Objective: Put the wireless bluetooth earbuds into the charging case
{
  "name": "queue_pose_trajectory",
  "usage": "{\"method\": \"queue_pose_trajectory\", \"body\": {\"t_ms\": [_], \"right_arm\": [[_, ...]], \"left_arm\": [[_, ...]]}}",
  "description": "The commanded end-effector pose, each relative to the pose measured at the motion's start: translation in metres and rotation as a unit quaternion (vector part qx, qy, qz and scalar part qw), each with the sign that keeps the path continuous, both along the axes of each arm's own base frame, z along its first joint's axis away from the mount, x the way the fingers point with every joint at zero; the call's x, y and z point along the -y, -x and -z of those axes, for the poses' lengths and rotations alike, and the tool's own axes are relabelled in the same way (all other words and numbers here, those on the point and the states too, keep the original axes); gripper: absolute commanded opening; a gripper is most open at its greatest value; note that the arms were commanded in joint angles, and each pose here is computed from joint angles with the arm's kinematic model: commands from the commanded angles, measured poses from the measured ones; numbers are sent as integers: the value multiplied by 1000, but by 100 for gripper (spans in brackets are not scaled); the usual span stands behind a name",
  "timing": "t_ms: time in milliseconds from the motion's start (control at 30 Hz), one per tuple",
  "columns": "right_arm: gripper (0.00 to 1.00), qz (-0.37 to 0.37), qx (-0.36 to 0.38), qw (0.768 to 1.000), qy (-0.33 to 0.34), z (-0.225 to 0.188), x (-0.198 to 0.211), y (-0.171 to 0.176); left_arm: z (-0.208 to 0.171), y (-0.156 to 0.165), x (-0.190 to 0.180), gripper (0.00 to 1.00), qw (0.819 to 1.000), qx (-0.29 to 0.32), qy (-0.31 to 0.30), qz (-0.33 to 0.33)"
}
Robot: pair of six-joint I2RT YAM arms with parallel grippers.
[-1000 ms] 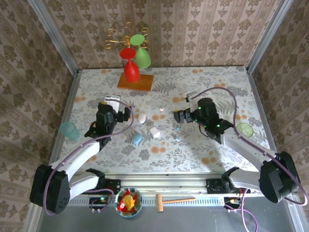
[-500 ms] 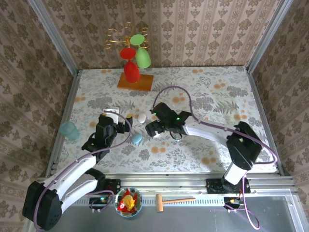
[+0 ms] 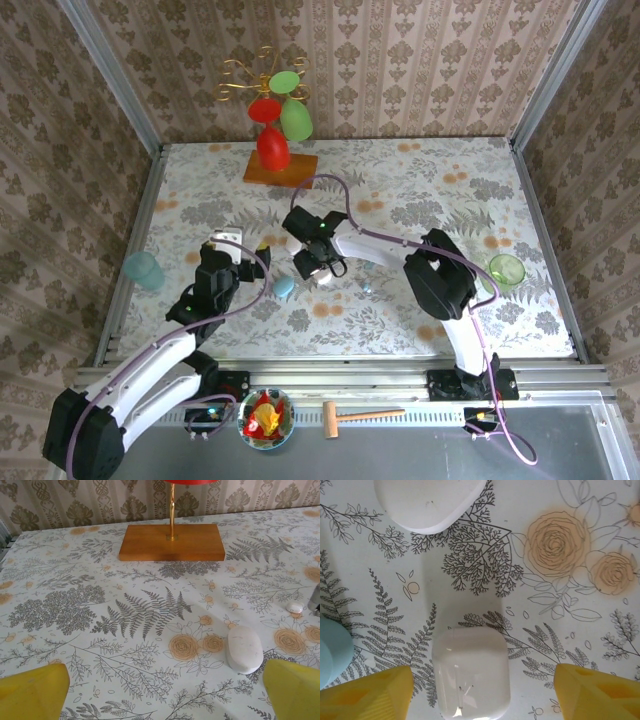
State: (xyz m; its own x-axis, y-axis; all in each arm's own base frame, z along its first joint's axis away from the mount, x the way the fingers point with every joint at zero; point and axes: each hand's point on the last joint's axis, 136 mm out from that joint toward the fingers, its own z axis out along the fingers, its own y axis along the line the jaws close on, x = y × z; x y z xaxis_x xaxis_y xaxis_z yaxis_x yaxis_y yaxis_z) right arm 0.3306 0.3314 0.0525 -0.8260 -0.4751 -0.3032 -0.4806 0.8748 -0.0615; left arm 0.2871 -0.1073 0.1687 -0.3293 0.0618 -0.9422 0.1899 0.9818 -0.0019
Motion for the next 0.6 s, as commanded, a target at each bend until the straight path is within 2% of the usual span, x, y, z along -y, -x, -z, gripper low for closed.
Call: {"method": "queue_pose_trajectory", "body": {"t_ms": [0,333,567], "right_arm": [[73,-5,-40,998,43,7,10,9],[53,1,-71,997,35,23,-3,1],[56,-7,-99,994,53,33,-1,9]], "left_arm": [[-1,2,-5,100,1000,8,-4,-14],[-11,-2,-3,100,1000,23,-14,-11],[-11,-3,-2,100,1000,23,-9,-10]]}}
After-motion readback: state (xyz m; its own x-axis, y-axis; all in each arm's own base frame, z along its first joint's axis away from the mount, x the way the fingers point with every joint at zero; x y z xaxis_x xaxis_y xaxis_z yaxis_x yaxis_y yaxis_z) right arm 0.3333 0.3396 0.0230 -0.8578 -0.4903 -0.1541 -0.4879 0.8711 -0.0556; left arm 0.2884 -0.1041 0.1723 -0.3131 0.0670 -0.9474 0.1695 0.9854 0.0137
